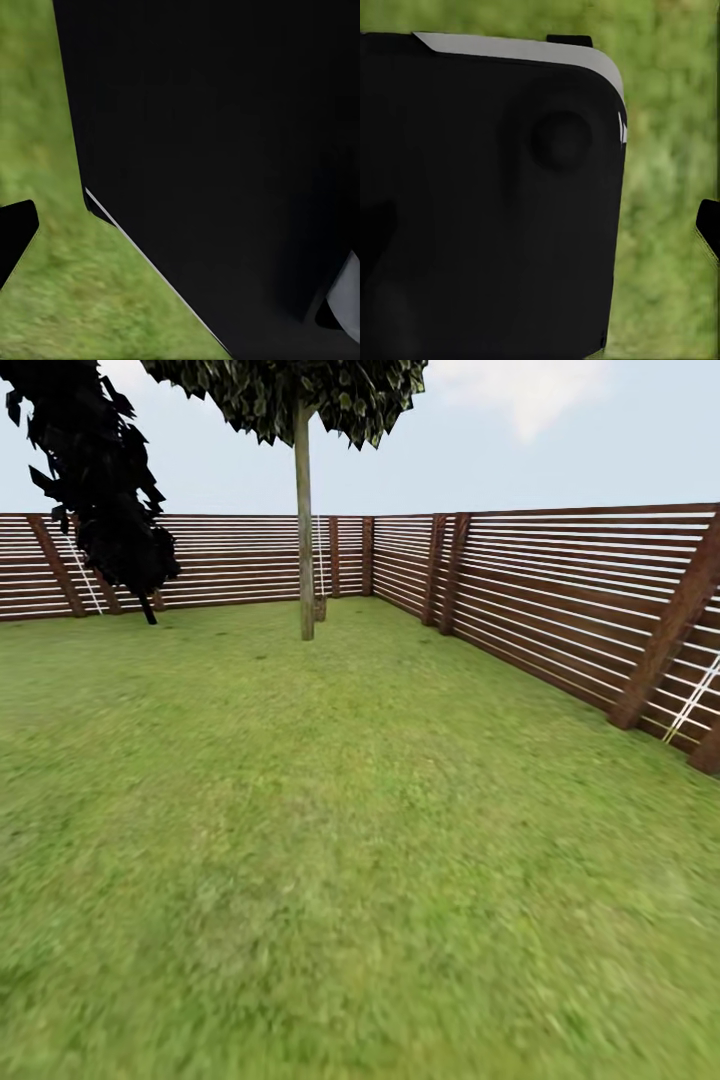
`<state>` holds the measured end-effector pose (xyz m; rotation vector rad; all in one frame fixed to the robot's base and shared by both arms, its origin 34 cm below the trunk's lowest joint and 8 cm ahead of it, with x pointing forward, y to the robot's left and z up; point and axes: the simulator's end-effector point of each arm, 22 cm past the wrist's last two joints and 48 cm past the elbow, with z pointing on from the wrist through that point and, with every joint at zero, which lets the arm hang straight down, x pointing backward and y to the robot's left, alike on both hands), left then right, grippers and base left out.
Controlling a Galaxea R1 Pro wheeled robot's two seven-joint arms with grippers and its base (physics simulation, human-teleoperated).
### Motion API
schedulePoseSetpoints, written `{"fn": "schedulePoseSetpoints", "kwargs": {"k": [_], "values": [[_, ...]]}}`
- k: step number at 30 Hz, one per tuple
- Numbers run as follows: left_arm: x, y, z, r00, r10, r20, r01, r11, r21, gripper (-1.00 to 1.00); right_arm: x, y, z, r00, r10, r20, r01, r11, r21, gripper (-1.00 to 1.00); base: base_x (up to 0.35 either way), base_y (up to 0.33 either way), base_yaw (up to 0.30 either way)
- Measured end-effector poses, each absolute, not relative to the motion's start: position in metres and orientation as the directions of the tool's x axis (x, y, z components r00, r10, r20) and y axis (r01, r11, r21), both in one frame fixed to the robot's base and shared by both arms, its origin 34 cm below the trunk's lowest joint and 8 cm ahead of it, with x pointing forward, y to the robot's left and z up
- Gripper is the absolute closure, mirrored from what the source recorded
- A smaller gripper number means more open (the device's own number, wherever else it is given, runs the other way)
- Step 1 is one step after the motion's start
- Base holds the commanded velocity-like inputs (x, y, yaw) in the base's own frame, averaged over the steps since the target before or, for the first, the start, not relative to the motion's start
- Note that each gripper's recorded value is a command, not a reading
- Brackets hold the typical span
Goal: Take the three Easter eggs out of the wicker basket on the lawn in the garden, then place them on the lawn next to a single tree (choose any tree) so that all three eggs are next to the same tree and none are left in the basket.
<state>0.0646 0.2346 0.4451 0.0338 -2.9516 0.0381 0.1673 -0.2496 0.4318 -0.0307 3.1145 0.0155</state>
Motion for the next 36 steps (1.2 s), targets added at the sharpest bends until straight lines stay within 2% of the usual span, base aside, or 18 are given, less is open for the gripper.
{"fn": "schedulePoseSetpoints", "kwargs": {"k": [36], "values": [[0.0646, 0.2346, 0.4451, -0.982, -0.019, 0.189, -0.024, 0.999, -0.024, -1.0, 0.1675, -0.2523, 0.4318, -1.0, -0.015, -0.028, -0.015, 1.0, 0.003, -1.0, 0.343, 0.0, 0.0]]}}
